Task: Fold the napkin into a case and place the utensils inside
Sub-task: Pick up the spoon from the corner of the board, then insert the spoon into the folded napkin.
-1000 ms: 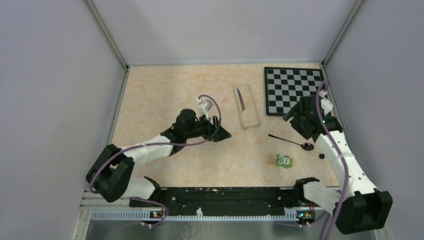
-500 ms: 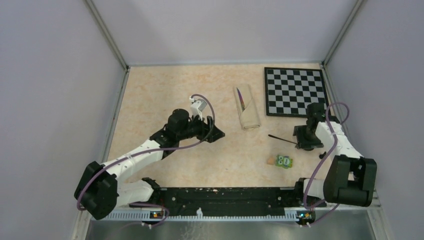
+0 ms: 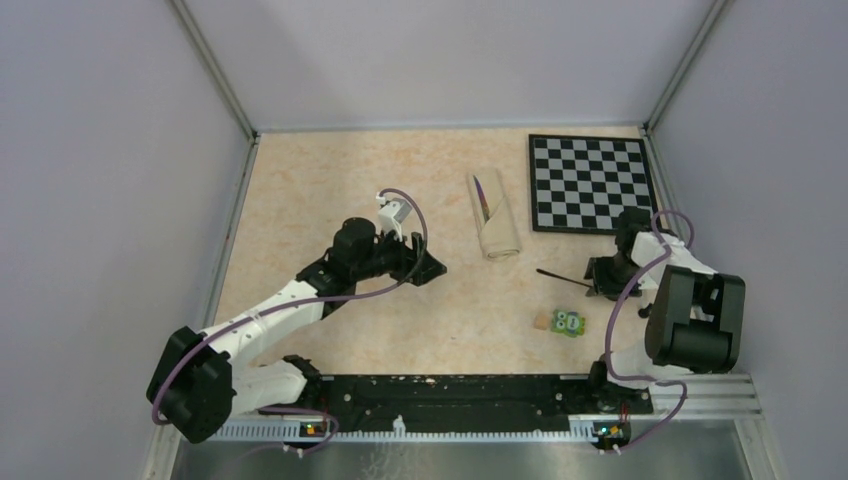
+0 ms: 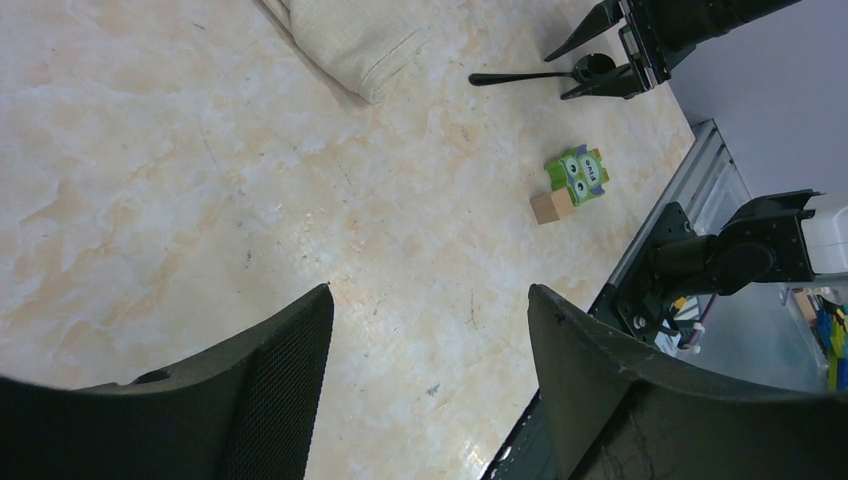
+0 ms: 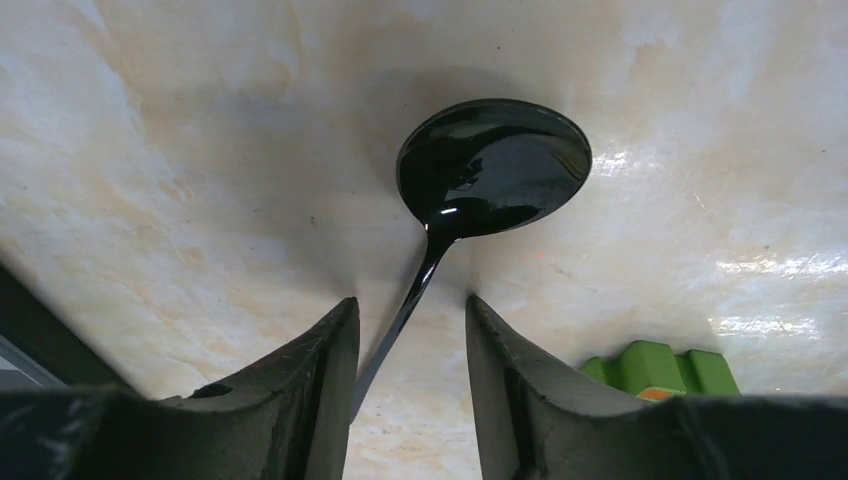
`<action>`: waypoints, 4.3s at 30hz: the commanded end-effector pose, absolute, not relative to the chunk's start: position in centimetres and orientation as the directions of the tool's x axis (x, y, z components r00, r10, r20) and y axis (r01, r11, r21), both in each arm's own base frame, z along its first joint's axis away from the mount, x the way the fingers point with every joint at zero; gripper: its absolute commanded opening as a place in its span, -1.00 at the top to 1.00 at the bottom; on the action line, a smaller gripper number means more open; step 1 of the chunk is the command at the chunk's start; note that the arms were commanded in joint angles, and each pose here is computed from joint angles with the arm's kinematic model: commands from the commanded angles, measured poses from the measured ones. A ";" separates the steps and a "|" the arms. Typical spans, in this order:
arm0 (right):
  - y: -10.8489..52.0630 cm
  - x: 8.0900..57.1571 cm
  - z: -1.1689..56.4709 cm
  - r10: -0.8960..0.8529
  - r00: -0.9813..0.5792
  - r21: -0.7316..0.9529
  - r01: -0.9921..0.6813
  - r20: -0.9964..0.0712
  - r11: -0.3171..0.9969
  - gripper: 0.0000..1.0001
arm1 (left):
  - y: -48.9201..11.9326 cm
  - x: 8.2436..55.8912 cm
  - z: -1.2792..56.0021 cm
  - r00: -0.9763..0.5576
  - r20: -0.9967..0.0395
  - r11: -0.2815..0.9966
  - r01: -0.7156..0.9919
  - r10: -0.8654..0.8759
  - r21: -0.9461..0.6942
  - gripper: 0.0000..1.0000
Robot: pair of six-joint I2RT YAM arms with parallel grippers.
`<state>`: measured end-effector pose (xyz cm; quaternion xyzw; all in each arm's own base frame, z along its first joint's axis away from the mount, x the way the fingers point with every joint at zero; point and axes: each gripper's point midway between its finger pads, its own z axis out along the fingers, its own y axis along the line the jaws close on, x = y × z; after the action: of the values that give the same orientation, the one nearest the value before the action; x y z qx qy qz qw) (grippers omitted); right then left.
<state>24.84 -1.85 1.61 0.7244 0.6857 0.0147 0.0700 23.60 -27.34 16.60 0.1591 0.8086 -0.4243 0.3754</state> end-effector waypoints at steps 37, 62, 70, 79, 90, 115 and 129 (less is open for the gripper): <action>10.8 50.2 25.6 0.211 -0.458 0.281 -0.090 -0.864 0.956 1.00 | -38.1 23.2 11.0 -0.912 -0.406 0.298 0.372 -0.059 -0.879 -0.29; 21.3 55.8 14.7 -0.165 -0.709 0.038 -0.262 -0.685 0.964 1.00 | -42.3 27.4 6.6 -0.810 -0.574 0.437 0.476 -0.120 -0.763 -0.01; 21.8 54.7 12.4 -0.204 -0.736 -0.003 -0.265 -0.646 0.964 1.00 | -43.0 27.9 6.0 -0.820 -0.557 0.425 0.461 -0.131 -0.779 0.01; 21.4 52.9 10.4 -0.200 -0.793 -0.001 -0.243 -0.575 0.970 1.00 | -43.3 28.5 4.6 -0.840 -0.525 0.442 0.422 -0.138 -0.791 0.01; 21.2 49.5 10.5 -0.166 -0.825 0.009 -0.203 -0.541 0.979 1.00 | -42.3 30.1 3.4 -0.852 -0.497 0.478 0.373 -0.163 -0.796 0.00; 20.4 47.3 10.8 -0.139 -0.820 -0.001 -0.166 -0.555 0.986 0.37 | -39.7 29.6 3.8 -0.843 -0.501 0.520 0.345 -0.194 -0.781 -0.19; 21.5 34.1 25.8 -0.115 -0.635 0.231 -0.436 -0.764 0.870 0.21 | -31.8 24.9 16.3 -0.679 -0.719 0.600 0.515 -0.150 -0.612 -0.48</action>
<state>39.55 20.89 18.44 -0.1239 0.9327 0.1008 0.3233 25.04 -34.23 10.60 0.0702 0.8263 -0.4623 0.3139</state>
